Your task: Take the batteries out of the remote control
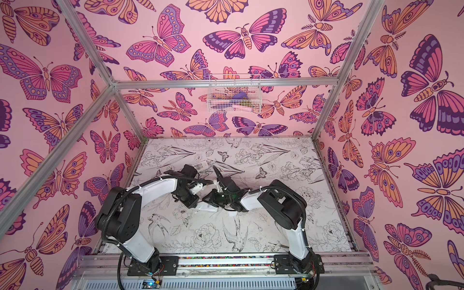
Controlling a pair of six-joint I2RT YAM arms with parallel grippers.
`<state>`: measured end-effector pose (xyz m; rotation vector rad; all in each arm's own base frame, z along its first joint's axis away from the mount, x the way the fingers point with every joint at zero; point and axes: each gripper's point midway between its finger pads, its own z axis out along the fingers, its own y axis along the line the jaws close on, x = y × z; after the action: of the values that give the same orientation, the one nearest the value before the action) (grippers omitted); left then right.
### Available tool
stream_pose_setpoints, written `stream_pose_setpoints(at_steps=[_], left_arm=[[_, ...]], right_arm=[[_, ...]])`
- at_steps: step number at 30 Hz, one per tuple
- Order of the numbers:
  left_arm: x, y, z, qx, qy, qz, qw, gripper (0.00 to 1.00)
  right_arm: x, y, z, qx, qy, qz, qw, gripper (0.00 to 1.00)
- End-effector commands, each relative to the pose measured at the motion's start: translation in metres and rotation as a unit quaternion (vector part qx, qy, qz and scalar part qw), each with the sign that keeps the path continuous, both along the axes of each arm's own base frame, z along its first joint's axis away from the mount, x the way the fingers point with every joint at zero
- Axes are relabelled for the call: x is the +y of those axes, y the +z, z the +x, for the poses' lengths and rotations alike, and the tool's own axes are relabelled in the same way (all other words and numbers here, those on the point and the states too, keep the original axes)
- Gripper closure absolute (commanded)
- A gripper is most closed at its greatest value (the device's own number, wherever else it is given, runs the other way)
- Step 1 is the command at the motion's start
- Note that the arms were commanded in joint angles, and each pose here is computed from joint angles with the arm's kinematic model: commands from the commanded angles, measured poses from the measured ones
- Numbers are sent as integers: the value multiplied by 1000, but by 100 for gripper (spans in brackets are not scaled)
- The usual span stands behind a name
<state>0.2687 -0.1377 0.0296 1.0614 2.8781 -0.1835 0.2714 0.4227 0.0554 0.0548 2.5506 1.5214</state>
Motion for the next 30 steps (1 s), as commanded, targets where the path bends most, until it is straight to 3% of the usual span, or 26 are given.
stream_pose_setpoints(at_steps=[1,8,21,30], left_arm=[[2,-10,-9,15,-9,14,1000,67],[2,-10,-7,12,-11,18,1000,75],[2,-13,-7,11,-18,28,999,74],[0,-17,-6,2,-49,60,997,82]], right_arm=[[-3,12,3,-10,-3,11,1000,100],[-4,11,2,-9,-5,14,1000,100],[-5,21,2,-27,-3,32,999,100],[-18,13,-1,-21,-10,9,1000,100]])
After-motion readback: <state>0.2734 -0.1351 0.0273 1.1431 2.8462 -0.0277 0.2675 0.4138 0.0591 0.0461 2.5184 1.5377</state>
